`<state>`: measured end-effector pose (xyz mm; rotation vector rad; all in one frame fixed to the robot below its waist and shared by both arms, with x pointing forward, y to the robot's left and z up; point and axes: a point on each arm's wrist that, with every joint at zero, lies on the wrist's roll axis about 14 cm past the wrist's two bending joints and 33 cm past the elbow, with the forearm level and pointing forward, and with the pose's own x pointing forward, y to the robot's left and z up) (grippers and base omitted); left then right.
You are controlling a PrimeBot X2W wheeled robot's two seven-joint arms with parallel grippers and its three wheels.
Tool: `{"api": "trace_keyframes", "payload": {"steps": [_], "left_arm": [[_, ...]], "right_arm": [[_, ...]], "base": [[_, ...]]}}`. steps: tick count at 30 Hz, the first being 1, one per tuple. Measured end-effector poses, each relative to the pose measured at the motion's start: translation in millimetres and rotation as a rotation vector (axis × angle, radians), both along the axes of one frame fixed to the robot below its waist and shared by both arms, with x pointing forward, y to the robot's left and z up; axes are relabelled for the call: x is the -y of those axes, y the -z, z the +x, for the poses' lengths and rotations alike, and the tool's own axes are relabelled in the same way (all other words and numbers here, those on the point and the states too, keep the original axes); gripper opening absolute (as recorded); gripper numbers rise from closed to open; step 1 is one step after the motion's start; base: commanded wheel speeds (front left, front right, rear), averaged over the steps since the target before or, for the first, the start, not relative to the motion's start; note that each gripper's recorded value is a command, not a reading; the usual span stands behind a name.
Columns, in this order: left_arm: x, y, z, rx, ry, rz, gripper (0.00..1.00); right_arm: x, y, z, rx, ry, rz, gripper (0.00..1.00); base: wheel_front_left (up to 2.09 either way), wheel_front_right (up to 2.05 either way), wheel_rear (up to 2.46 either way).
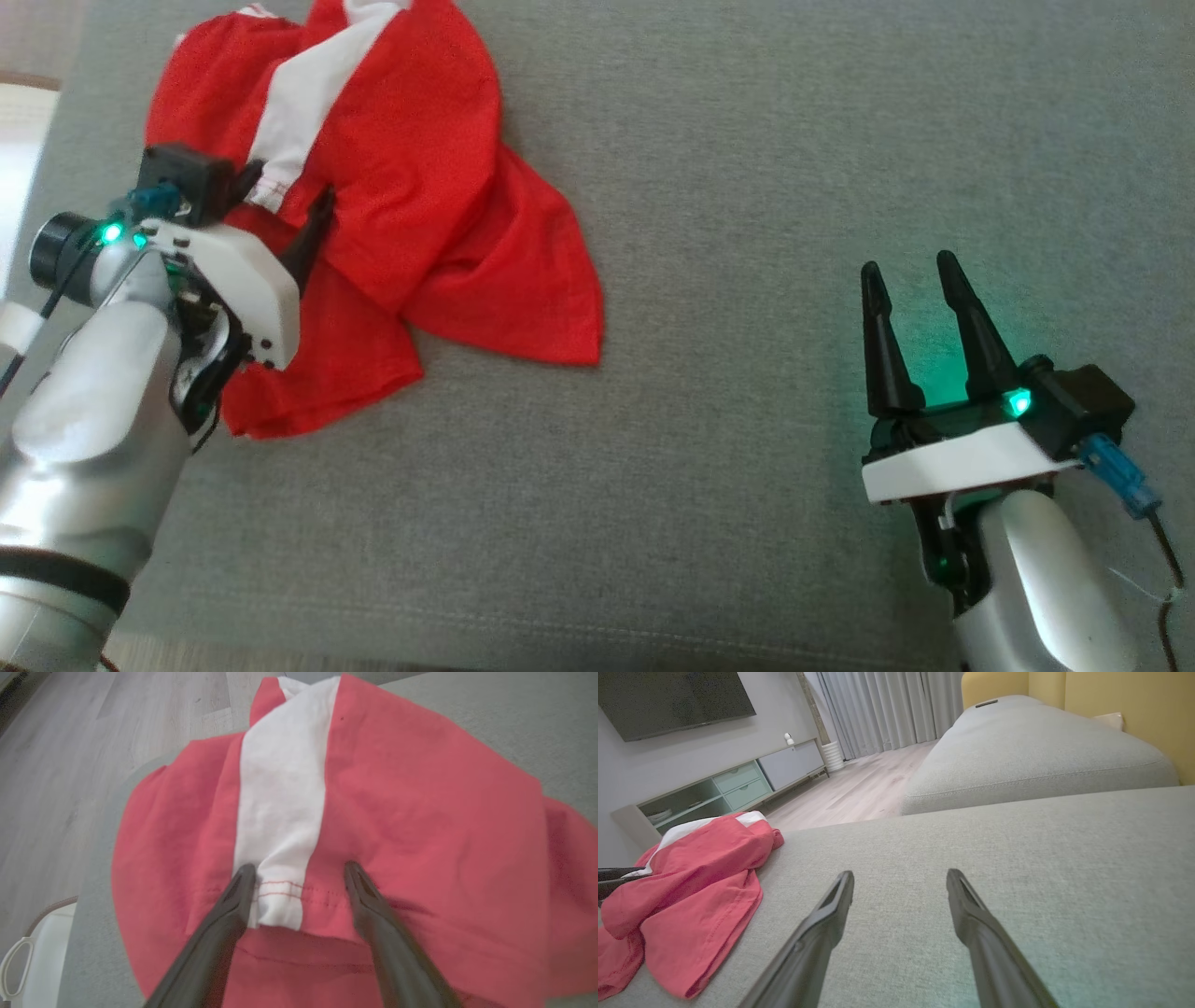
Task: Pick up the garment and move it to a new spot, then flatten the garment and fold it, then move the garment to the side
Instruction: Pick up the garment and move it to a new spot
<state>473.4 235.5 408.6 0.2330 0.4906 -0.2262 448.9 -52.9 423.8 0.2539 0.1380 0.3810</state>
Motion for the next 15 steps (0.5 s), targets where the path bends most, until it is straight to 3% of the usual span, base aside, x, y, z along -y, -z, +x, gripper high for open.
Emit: {"api": "trace_keyframes", "payload": {"steps": [5,6,7,15], "left_arm": [[6,19,4,-0.062,0.006,-0.011,0.97],[7,22,3,-0.071,0.007,-0.012,0.29],[8,23,2,-0.072,0.009,-0.016,0.00],[6,-26,17,0.143,0.044,-0.032,0.00]], "right_arm": [[9,6,-2,-0.015,0.022,-0.009,1.00],[11,6,-2,-0.016,0.026,-0.011,1.00],[12,6,-2,-0.016,0.028,-0.012,1.00],[11,-10,-7,0.015,0.024,-0.011,1.00]], "base": [[0.00,0.00,0.00],[0.00,0.00,0.00],[0.00,0.00,0.00],[0.00,0.00,0.00]]}}
